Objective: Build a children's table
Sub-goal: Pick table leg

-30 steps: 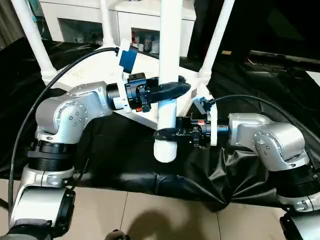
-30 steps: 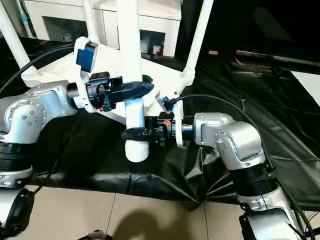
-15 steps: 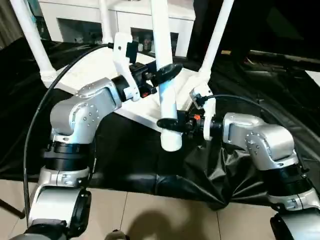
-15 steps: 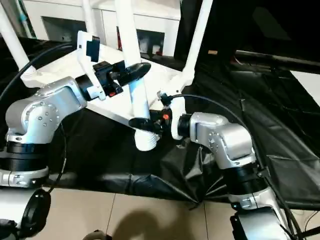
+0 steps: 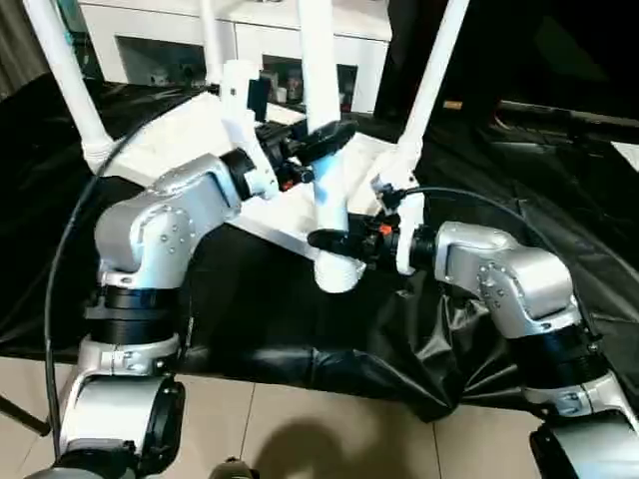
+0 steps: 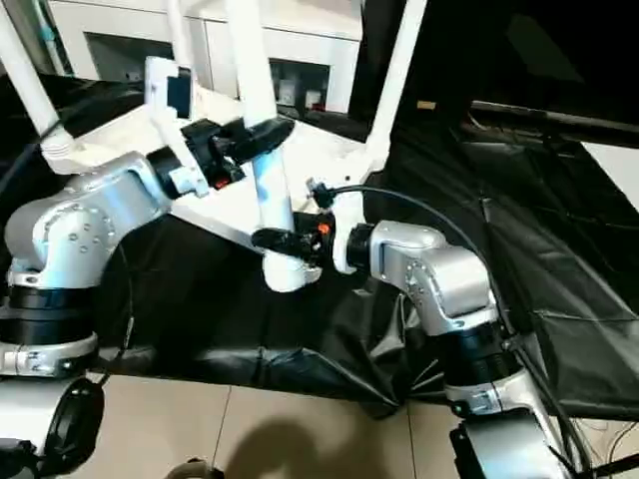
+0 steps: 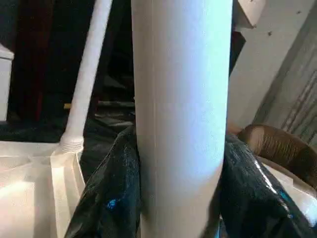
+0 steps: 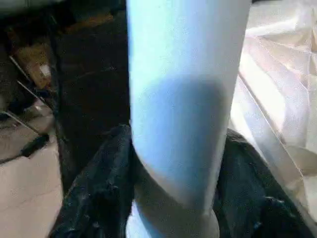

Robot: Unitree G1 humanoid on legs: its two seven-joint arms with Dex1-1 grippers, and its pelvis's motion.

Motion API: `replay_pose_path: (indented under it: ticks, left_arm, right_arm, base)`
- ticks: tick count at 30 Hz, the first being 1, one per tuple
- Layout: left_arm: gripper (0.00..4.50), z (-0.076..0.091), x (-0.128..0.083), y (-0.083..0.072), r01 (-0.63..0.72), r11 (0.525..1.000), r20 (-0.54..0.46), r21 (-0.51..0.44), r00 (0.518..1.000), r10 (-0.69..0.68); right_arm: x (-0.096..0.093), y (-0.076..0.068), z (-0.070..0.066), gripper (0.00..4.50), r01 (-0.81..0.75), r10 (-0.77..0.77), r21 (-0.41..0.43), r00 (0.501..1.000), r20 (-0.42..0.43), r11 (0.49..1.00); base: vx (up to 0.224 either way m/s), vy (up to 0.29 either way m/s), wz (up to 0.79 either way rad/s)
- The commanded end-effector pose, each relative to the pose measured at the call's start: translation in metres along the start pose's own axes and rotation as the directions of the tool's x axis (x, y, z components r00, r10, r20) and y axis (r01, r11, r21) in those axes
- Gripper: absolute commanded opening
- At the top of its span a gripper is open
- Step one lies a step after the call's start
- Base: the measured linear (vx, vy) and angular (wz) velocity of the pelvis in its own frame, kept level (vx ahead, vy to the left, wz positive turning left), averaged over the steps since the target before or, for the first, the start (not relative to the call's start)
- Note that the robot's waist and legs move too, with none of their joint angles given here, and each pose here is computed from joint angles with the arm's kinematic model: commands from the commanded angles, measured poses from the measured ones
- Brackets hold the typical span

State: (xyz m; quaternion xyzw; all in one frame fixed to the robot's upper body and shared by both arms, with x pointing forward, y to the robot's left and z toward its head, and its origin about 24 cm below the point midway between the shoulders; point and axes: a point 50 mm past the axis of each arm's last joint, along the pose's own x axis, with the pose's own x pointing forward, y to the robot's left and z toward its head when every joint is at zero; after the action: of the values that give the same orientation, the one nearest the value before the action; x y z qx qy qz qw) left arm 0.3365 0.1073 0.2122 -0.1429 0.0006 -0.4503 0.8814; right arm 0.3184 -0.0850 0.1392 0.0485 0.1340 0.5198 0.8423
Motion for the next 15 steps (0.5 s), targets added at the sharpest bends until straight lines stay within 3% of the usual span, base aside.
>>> replay_pose_path:
  ticks: [1, 6, 15]
  left_arm:
    - [1.8, 0.002, 0.002, -0.007, 0.058, 0.998, -0.028, 0.027, 0.998, -0.058]
    - [1.8, 0.005, 0.002, -0.013, 0.115, 0.992, -0.054, 0.048, 0.992, -0.112]
    - [1.8, 0.005, 0.004, -0.023, 0.19, 0.979, -0.08, 0.07, 0.98, -0.184]
  right_arm:
    - [-0.005, 0.001, 0.015, 2.89, -0.032, 0.034, -0.048, 0.999, 0.034, 0.998]
    - [-0.009, 0.002, 0.012, 2.98, -0.072, 0.071, -0.065, 0.997, -0.02, 0.995]
    - [-0.009, 0.004, 0.003, 2.98, -0.143, 0.141, -0.012, 0.984, -0.105, 0.99]
  base:
    - [0.0, 0.0, 0.0]
    - [0.0, 0.0, 0.0]
    - [0.0, 0.0, 0.0]
